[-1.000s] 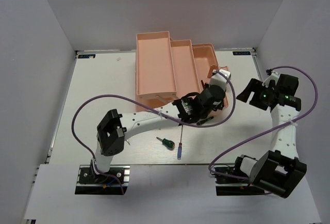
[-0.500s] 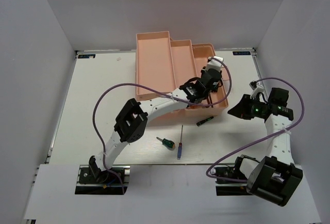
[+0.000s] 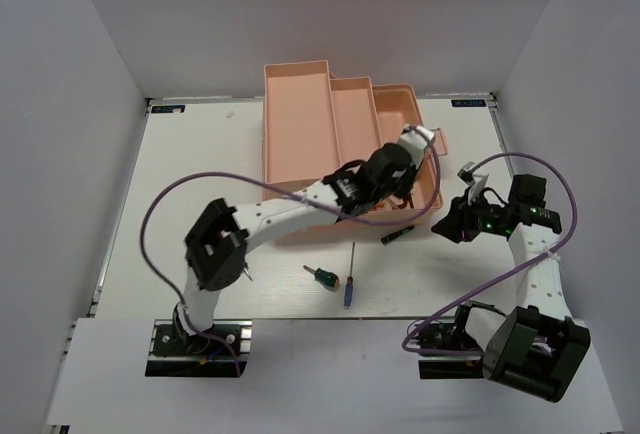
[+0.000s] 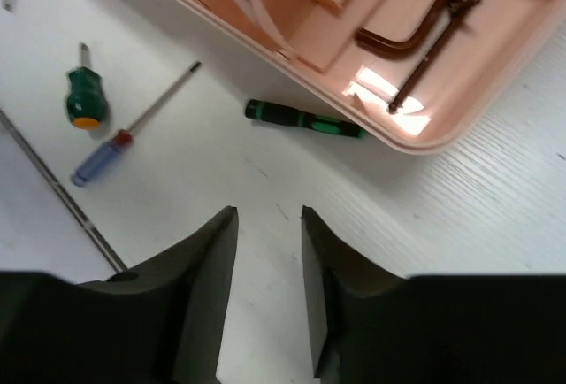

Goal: Sort the tools into containers

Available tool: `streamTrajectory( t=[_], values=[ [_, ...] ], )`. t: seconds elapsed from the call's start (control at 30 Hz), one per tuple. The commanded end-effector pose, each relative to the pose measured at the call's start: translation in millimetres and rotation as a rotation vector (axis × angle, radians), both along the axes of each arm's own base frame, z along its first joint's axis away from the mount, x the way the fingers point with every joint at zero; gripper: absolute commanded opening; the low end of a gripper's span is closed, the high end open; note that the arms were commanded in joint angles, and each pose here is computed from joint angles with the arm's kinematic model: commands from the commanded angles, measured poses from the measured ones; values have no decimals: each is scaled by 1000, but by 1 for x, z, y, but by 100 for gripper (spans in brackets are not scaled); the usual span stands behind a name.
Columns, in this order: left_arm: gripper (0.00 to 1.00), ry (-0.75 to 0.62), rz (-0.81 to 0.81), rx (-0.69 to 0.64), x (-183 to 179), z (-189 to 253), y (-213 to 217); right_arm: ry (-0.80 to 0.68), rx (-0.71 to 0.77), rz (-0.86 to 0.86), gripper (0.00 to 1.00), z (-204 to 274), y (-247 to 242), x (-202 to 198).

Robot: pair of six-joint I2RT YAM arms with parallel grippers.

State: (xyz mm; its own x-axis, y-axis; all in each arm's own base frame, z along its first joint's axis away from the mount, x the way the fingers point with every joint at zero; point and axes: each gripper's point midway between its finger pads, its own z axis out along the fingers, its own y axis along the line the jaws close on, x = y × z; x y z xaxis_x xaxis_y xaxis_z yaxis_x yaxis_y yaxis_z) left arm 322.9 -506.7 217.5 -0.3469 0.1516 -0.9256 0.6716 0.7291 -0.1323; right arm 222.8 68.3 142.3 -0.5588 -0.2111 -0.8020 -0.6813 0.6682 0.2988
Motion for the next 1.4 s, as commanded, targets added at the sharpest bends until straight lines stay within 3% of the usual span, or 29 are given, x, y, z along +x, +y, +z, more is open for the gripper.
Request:
streamTrajectory(
  t=[0.0,0.13,0.17,0.2,0.27,0.3,0.33,0.5,0.67,1.37],
  values=[
    [13,-17,-269,51,-78,17,22,-28,-108,-80,38,13,-22,20],
    [30,87,-432,258,-137,-58,61,51,-202,-305,15,9,-54,30],
    [37,101,-439,297,-140,-69,69,58,-222,-361,13,9,-62,31],
    [50,104,-442,315,-145,-75,71,63,-230,-383,13,8,-65,32],
    [60,105,-468,327,-153,-86,72,97,-243,-441,13,4,-73,32],
    [64,105,-459,337,-150,-94,72,101,-243,-458,19,4,-75,32],
    [66,110,-474,363,-154,-110,72,118,-244,-478,38,1,-78,32],
    [68,48,-349,394,-130,-141,68,164,-193,-492,48,-3,-75,31],
    [73,31,-283,410,-119,-160,70,169,-164,-491,48,-3,-75,34],
    [69,38,-233,382,-96,-188,42,150,-75,-470,50,8,-63,36]
  ],
)
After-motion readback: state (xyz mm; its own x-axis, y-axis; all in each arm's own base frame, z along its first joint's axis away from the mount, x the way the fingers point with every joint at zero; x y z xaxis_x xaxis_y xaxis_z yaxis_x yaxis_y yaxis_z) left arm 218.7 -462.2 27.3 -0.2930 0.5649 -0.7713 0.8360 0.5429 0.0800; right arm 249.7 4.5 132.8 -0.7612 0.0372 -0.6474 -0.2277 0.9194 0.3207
